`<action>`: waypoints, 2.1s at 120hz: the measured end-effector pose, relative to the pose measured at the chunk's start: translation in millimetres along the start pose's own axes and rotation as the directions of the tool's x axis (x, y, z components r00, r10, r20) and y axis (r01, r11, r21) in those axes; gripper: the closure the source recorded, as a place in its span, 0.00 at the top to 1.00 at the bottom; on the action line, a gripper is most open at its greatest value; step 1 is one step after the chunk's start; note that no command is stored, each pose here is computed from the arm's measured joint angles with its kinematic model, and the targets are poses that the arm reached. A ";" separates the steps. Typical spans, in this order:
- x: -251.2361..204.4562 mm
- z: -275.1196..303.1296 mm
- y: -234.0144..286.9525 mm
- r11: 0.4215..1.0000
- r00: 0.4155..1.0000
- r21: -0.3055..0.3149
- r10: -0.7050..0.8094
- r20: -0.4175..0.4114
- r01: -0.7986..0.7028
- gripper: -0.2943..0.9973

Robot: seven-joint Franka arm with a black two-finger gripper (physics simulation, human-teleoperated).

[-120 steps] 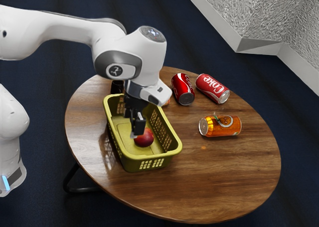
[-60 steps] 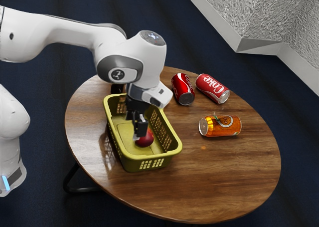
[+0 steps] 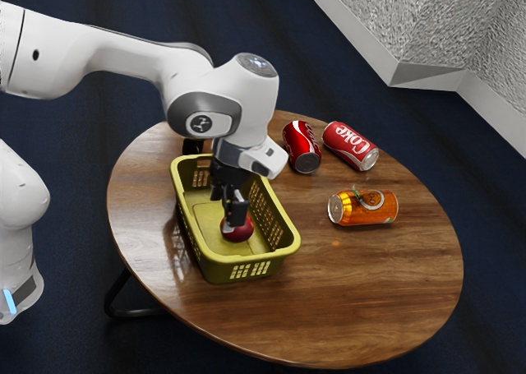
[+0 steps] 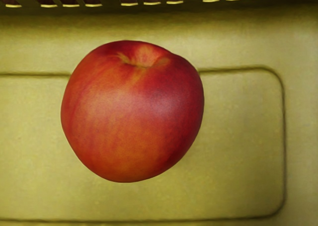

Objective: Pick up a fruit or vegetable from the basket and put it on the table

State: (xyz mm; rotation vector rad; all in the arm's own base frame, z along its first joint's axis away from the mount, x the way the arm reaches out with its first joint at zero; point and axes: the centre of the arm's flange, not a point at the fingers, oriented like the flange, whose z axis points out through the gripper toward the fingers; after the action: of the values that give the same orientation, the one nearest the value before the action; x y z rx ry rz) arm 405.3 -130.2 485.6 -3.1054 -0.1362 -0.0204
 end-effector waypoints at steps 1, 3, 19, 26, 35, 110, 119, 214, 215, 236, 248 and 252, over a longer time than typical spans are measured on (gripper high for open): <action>0.3 0.3 -0.2 1.000 1.000 -0.001 0.000 0.001 0.000 0.74; 0.7 0.8 -0.4 1.000 1.000 -0.002 -0.001 0.002 0.001 0.74; 3.1 3.2 -1.3 1.000 1.000 -0.009 -0.001 0.006 0.001 0.74; 4.8 5.4 -2.1 1.000 1.000 -0.014 -0.002 0.011 0.002 0.74; 6.3 7.3 -2.7 1.000 1.000 -0.018 -0.002 0.014 0.002 0.74; 18.7 23.2 -12.2 0.999 0.999 -0.051 -0.015 0.050 0.018 0.75; 19.1 23.7 -11.6 0.999 0.999 -0.052 -0.013 0.051 0.016 0.75; 33.6 40.9 -17.2 0.996 0.998 -0.084 -0.025 0.060 0.030 0.75; 33.7 41.1 -17.2 0.996 0.998 -0.084 -0.026 0.060 0.031 0.75; 35.9 45.3 -18.6 0.995 0.997 -0.091 -0.030 0.069 0.036 0.75; 36.8 47.3 -19.2 0.995 0.997 -0.095 -0.032 0.074 0.039 0.75; 36.9 47.5 -19.5 0.995 0.997 -0.095 -0.033 0.074 0.040 0.75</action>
State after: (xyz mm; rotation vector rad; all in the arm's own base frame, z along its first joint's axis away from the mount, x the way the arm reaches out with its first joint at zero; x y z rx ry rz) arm 440.9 -106.0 439.4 -3.2009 -0.1996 0.0875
